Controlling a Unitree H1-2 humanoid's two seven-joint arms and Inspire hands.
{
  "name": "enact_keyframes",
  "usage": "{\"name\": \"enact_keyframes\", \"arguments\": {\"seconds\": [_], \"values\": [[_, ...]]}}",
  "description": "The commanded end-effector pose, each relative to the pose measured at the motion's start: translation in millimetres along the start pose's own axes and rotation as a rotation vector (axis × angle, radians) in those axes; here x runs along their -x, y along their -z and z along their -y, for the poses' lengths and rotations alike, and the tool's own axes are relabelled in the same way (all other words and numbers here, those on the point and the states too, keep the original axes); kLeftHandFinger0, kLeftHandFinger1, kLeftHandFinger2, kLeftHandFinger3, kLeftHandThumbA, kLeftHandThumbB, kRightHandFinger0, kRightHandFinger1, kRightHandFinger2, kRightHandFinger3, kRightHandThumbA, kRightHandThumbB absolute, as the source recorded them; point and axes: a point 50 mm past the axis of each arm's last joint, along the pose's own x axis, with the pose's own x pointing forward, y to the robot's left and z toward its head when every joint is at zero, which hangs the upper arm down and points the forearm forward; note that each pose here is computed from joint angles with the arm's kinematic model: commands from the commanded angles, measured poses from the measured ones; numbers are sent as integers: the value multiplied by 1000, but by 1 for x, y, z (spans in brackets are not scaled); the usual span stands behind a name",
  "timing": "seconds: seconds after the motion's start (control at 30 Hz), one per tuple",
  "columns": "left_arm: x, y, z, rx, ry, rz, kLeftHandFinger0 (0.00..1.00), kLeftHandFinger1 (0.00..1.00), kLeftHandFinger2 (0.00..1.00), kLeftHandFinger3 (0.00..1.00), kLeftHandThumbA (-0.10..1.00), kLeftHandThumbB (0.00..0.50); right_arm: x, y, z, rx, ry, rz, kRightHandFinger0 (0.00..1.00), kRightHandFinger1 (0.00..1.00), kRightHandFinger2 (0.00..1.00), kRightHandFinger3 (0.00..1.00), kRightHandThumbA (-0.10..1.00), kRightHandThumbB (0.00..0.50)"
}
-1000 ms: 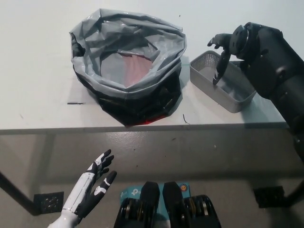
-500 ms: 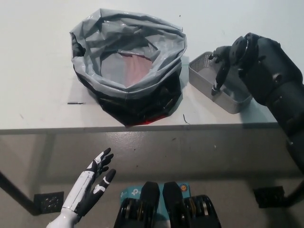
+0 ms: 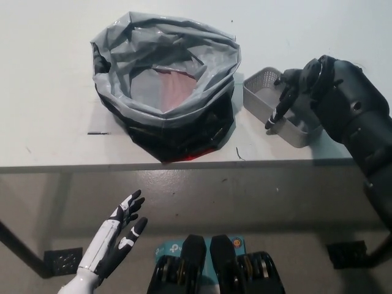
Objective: Use the right hand to pick up a small rectangular container and put it into a plastic bag and lift the bag
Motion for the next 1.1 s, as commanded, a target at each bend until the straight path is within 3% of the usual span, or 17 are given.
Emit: {"name": "enact_keyframes", "arguments": {"seconds": [0.0,0.03,0.07,0.13,0.17,0.2,0.27,0.3,0.4,0.47,0.53,0.6,0.67,0.77,0.87,0.97,1.07], "values": [[-2,-10,-7,-24,0,60,1000,1000,1000,1000,884,279,-9,10,-13,-17,14,10,1000,1000,1000,1000,982,327],[-2,-10,-7,-22,-1,57,1000,1000,1000,1000,885,284,-11,14,-16,-161,80,2,1000,1000,1000,1000,655,301],[-2,-10,-7,-22,-2,56,1000,1000,1000,1000,885,284,-12,15,-17,-222,104,-5,1000,1000,1000,1000,655,301],[-4,-11,-9,-23,-3,60,1000,1000,1000,1000,884,274,-13,16,-17,-167,231,22,353,532,648,1000,45,313],[-4,-10,-10,-20,-4,61,1000,1000,1000,1000,876,268,-13,16,-18,-116,287,50,720,860,818,950,-30,248],[-3,-10,-9,-18,-5,62,1000,1000,1000,1000,869,261,-14,16,-19,-118,318,71,788,867,835,835,-86,217],[0,-8,-8,-17,-7,59,1000,1000,1000,1000,867,259,-14,16,-20,-159,344,91,717,742,731,745,-99,218],[3,-7,-8,-18,-7,51,1000,1000,1000,1000,870,259,-14,17,-21,-194,360,116,683,811,851,759,-100,189],[5,-6,-7,-19,-6,45,1000,1000,1000,1000,876,258,-15,21,-22,-262,373,162,408,516,524,426,-100,203],[6,-5,-7,-16,-7,44,1000,1000,1000,1000,876,257,-15,22,-21,-286,374,174,351,481,457,376,-100,198],[6,-5,-8,-24,-7,41,1000,1000,1000,1000,875,247,-14,24,-18,-356,377,202,71,221,306,405,-100,214],[5,-5,-9,-21,-10,39,1000,1000,1000,1000,873,247,-13,23,-15,-376,381,211,60,260,432,594,-100,214],[3,-6,-11,-23,-15,43,1000,1000,1000,1000,864,244,-8,19,-5,-419,385,234,124,462,795,849,-100,207],[7,-4,-11,-25,-16,40,1000,1000,1000,1000,859,236,-5,19,2,-540,365,292,22,304,696,816,-100,192],[10,-1,-10,-26,-17,31,1000,1000,1000,1000,867,243,-3,23,9,-710,334,338,0,348,755,771,-100,209],[10,0,-11,-38,-19,25,1000,1000,1000,1000,887,245,0,26,18,-980,273,421,0,396,823,982,-100,209],[11,0,-12,-51,-13,20,1000,1000,1000,1000,904,247,6,26,29,-1179,230,479,0,461,932,1000,-100,209]]}}
